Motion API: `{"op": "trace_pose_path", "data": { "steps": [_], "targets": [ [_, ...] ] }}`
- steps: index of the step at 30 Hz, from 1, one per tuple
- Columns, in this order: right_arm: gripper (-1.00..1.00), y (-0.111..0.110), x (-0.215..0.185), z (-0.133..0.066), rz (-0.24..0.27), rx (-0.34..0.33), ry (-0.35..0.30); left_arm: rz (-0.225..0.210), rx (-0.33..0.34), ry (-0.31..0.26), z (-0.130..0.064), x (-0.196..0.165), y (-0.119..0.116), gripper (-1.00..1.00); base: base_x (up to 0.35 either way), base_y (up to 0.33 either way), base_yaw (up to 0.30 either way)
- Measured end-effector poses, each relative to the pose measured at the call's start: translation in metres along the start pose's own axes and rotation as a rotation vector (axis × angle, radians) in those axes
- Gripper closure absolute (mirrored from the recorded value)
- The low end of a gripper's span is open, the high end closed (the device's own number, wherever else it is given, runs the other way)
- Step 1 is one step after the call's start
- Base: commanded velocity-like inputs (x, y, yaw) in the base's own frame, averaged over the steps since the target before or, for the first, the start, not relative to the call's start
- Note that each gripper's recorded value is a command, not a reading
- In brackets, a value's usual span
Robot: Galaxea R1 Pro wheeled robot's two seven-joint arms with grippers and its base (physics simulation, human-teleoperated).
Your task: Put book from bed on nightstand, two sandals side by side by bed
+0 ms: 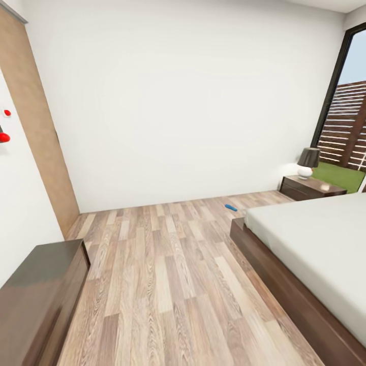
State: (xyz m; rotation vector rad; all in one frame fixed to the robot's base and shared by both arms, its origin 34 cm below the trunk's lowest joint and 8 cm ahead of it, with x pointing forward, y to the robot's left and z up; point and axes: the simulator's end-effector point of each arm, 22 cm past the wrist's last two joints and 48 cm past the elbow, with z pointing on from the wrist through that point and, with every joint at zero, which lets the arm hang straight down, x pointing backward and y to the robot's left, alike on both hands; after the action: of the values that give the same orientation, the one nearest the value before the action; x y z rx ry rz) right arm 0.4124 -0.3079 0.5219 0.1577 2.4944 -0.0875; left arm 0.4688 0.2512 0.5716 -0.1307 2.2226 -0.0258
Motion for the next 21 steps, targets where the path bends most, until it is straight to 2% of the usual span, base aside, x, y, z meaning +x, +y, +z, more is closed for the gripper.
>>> {"op": "trace_pose_path", "data": {
  "steps": [21],
  "targets": [
    [-1.0,-0.0007,0.0001,0.0,0.0,0.001,0.0,0.0,0.002,0.0,0.0,0.0001,-0.0015,-1.0,0.332,0.0,0.0]
  ]
}}
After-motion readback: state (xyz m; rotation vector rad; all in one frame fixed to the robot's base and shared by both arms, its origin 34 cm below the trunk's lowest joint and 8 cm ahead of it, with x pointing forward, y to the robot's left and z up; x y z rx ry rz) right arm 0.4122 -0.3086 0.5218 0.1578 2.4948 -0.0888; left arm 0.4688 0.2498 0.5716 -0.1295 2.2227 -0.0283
